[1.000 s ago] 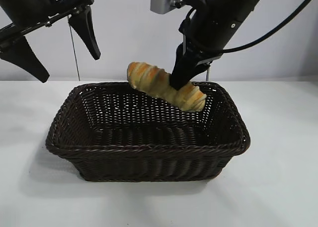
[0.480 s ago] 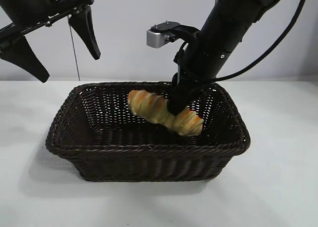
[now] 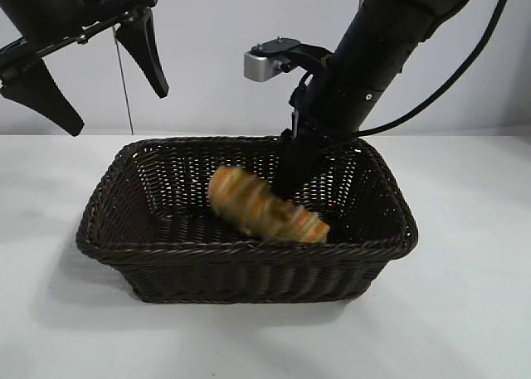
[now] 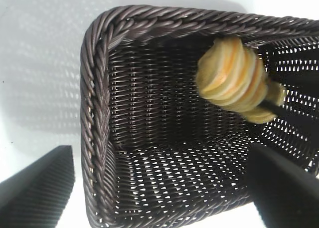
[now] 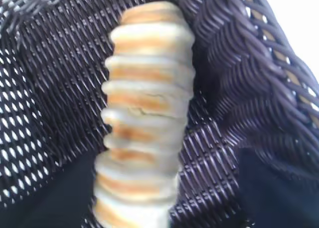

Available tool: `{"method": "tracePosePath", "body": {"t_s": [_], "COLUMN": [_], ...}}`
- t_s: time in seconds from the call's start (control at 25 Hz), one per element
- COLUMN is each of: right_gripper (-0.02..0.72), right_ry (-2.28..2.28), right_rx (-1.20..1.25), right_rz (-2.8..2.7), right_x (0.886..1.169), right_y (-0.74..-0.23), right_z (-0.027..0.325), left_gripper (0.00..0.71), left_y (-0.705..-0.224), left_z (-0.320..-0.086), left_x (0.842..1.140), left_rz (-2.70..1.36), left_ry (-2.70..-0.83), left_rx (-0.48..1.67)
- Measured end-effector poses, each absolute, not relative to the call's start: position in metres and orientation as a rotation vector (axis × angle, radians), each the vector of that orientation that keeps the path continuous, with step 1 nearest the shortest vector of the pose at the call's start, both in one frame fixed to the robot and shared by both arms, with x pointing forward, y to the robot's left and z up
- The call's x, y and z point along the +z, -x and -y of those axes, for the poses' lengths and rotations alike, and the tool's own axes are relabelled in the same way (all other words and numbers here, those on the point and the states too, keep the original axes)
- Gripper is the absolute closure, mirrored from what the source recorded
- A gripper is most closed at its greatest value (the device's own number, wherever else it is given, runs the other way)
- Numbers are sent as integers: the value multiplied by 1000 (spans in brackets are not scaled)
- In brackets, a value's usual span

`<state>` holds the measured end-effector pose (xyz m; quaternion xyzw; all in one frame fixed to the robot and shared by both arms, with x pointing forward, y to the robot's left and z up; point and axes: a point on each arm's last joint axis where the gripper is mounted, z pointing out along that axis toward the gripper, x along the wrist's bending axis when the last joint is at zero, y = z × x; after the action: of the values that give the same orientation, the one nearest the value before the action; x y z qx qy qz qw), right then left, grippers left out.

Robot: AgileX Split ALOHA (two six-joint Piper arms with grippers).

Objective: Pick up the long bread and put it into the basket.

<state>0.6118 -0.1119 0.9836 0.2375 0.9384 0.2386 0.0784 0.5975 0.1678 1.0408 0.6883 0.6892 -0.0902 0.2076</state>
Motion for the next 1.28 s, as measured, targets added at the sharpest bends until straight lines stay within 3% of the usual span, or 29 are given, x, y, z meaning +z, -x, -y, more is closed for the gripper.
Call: {"method": "tracePosePath", "body": {"t_s": [0.24, 0.68, 0.88, 1.28], "right_gripper": [72, 71, 71, 71], "right_ry": [-1086, -1706, -1823, -1958], "right_rx": [767, 587, 451, 436], "right_rz": [-2677, -2377, -2324, -2243], "right_x": [1023, 1071, 1072, 1071], "right_y": [-600, -570, -564, -562], "right_z": [120, 150, 159, 160], "left_gripper": [41, 41, 41, 41], "left_y": [-598, -598, -598, -598], "left_z": [-168, -168, -168, -168], "left_x": [1041, 1041, 1041, 1041], "left_rz": [-1919, -1918, -1918, -1917], "left_ry": [-1915, -1913, -1915, -1915], "left_rx": [-250, -247, -244, -240]}}
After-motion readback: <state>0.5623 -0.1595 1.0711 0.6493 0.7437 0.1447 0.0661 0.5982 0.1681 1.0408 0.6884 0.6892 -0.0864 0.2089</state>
